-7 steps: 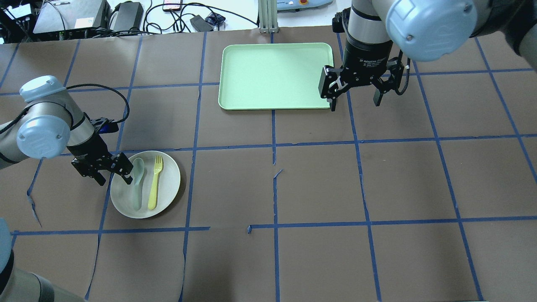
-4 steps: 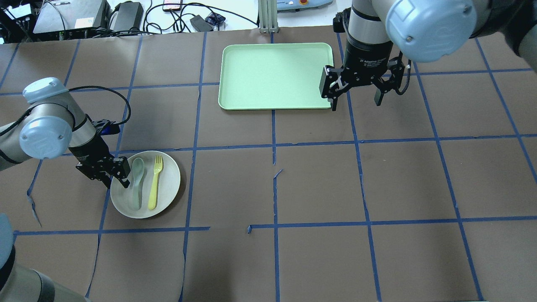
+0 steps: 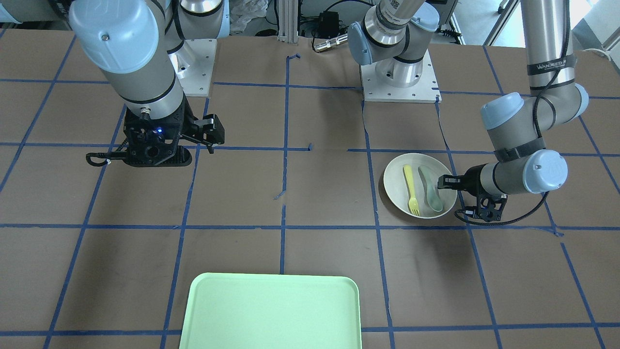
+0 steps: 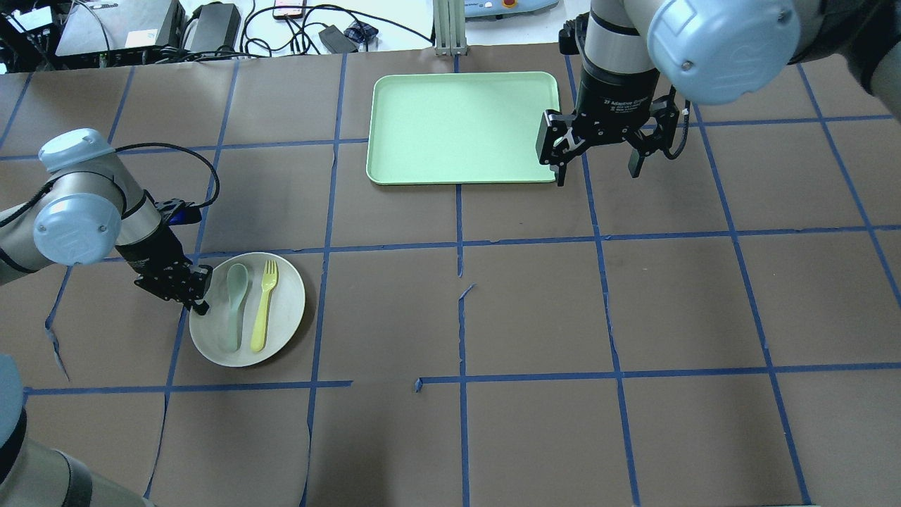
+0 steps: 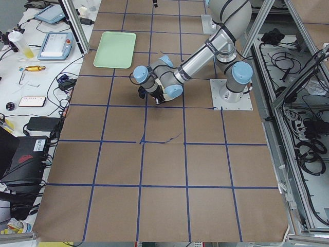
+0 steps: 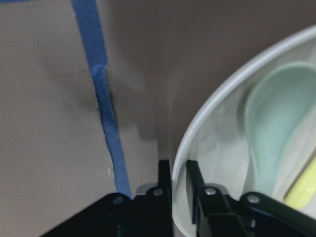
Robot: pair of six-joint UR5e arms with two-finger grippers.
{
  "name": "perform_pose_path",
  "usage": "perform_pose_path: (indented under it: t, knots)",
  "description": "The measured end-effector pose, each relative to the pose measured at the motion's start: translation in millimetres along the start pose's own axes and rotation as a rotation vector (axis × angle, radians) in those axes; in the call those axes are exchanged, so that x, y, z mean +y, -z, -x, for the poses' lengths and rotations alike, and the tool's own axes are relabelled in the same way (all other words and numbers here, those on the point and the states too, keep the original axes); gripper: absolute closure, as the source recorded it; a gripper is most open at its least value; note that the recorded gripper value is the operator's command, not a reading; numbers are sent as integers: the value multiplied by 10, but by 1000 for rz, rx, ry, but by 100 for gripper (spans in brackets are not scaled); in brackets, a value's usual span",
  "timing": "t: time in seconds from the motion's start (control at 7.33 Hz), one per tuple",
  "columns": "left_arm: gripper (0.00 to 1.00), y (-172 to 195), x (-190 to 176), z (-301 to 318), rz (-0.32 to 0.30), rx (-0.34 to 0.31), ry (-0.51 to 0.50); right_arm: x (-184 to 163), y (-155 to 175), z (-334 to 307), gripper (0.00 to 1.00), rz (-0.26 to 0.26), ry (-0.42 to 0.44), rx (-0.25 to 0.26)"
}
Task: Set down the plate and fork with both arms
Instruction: 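Close the left gripper on the white plate's rim, then slide the white plate with the left gripper onto the green tray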
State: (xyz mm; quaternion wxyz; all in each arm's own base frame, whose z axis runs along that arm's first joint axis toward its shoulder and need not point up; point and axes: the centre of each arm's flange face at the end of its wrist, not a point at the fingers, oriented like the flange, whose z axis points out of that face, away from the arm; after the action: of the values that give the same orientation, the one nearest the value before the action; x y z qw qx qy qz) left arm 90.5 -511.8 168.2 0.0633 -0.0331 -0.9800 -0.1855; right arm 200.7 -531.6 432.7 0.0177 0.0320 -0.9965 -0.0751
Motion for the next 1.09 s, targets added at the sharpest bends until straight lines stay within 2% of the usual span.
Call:
perform_pose_path:
  t: [0.68, 1.09]
  knots:
    - [100, 487, -119, 84, -59, -27, -24, -5, 6, 1, 0, -1, 1, -1]
    - [100, 620, -142, 64, -64, 0, -35, -13, 38, -2, 0, -10, 4, 1]
